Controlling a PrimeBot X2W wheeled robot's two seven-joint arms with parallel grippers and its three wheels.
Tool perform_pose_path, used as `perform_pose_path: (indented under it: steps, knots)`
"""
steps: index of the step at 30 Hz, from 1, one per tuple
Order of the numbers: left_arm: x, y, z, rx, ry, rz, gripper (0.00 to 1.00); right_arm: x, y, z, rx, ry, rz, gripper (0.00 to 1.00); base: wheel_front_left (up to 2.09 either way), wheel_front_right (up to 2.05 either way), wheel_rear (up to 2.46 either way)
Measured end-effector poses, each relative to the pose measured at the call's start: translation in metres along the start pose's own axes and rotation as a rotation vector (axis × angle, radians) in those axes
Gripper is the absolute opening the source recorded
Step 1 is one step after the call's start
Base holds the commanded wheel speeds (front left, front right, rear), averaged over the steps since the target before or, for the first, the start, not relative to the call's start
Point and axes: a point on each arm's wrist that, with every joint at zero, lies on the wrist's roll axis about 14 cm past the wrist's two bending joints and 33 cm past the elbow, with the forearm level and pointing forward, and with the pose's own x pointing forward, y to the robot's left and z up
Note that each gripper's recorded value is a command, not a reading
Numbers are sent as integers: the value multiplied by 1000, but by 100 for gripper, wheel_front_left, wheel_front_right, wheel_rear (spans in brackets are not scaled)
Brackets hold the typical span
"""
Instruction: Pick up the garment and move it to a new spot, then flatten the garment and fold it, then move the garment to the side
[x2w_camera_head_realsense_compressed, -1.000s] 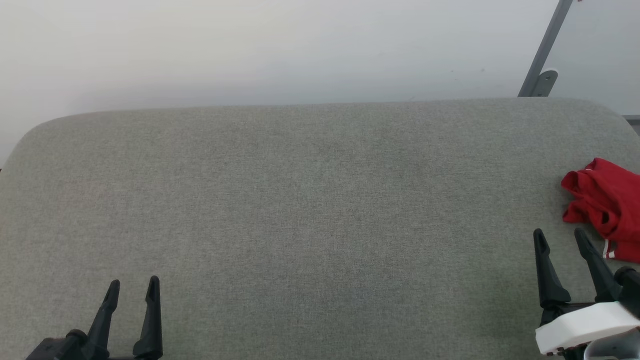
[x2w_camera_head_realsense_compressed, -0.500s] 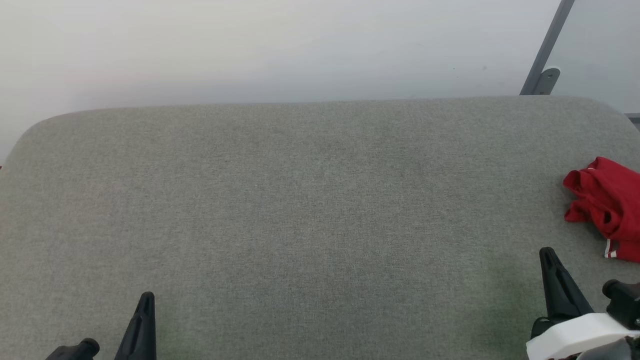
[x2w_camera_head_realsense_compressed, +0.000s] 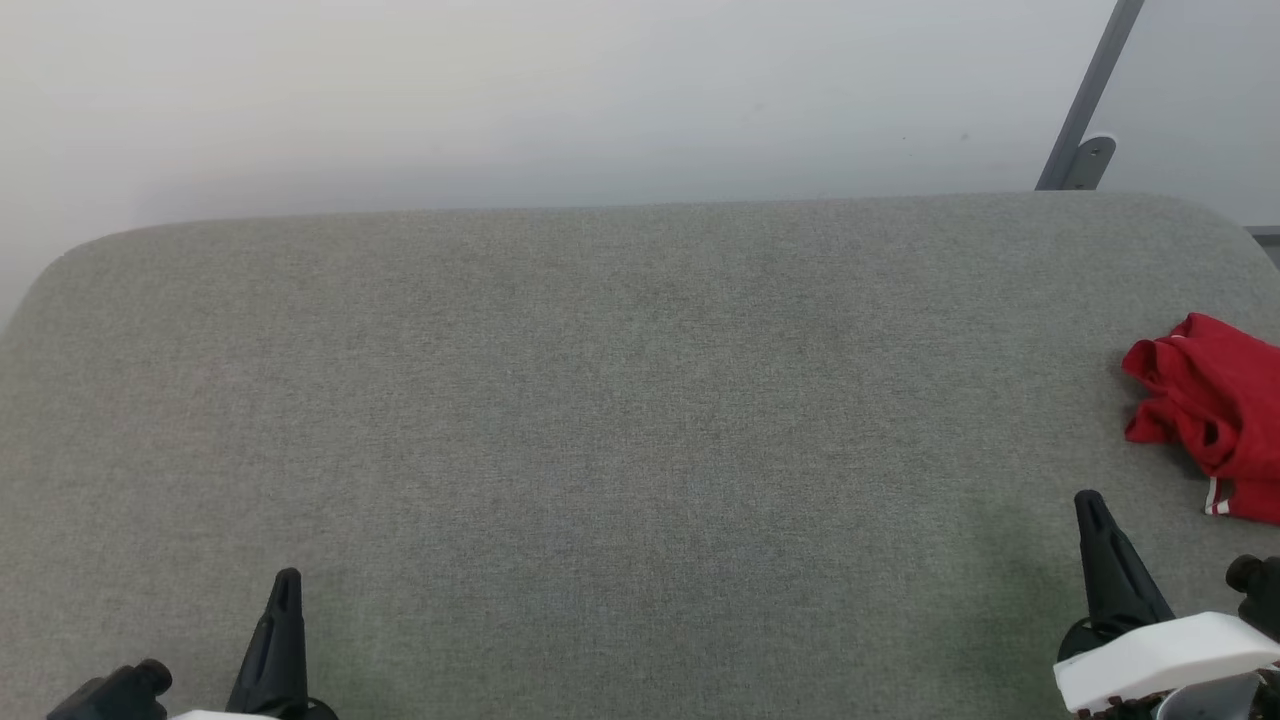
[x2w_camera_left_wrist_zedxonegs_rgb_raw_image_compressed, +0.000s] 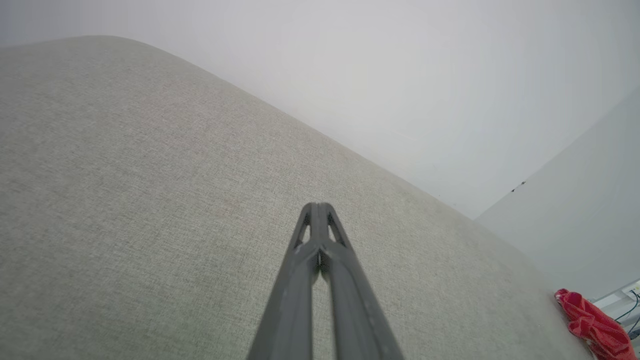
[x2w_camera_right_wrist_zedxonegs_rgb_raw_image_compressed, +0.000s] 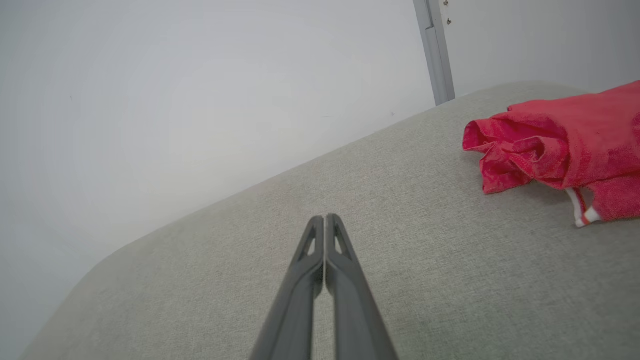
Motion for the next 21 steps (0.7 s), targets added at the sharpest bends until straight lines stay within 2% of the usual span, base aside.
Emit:
perform_pose_path:
  steps: [21]
  knots:
    - [16, -5, 4, -285, 0, 18, 0, 6, 1, 0, 309, -1, -11, 0, 0, 0, 0]
